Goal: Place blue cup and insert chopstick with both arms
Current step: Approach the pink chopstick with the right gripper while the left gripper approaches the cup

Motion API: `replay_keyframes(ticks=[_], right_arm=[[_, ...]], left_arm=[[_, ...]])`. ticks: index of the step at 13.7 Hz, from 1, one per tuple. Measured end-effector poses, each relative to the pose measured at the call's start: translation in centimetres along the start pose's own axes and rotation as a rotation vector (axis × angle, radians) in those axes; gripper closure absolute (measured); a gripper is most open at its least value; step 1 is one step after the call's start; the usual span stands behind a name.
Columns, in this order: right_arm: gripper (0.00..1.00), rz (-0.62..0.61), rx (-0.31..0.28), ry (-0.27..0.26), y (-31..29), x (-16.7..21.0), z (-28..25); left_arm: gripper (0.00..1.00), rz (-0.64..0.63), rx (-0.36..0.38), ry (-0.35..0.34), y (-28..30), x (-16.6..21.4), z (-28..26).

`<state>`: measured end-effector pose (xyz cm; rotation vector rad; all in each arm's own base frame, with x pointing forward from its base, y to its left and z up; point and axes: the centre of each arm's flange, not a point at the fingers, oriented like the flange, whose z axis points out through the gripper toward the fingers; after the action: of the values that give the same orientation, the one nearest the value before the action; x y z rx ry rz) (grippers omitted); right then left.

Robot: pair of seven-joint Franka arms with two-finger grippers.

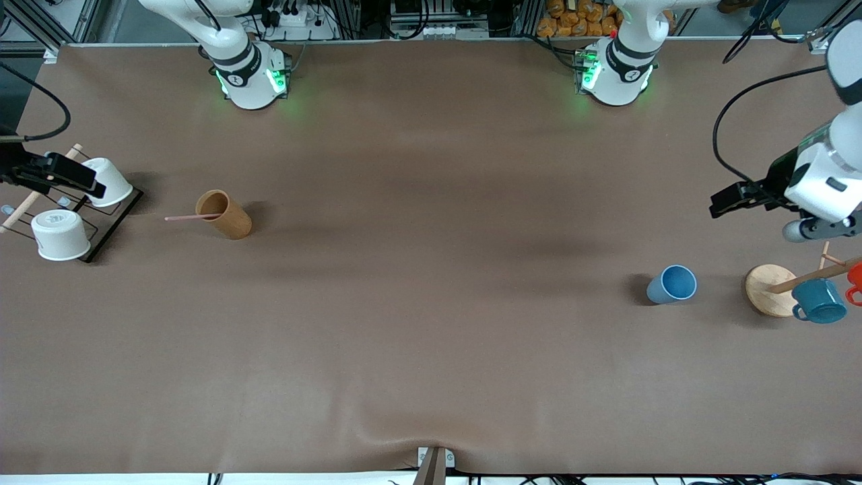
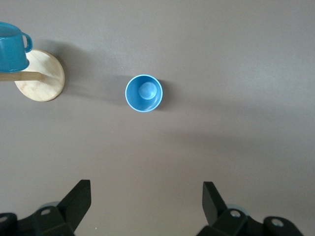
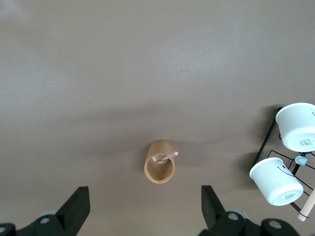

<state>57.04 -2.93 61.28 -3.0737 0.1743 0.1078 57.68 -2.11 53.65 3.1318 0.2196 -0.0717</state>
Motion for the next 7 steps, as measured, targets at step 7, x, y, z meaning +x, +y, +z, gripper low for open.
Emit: replay_keyframes(ticks=[7], right_arm=[[0.00,0.012,-0.034,-0.069,0.8,2.2,4.0]], left_arm=[[0.00,0.043,0.015,0.066,-1.9,1.6,6.8]])
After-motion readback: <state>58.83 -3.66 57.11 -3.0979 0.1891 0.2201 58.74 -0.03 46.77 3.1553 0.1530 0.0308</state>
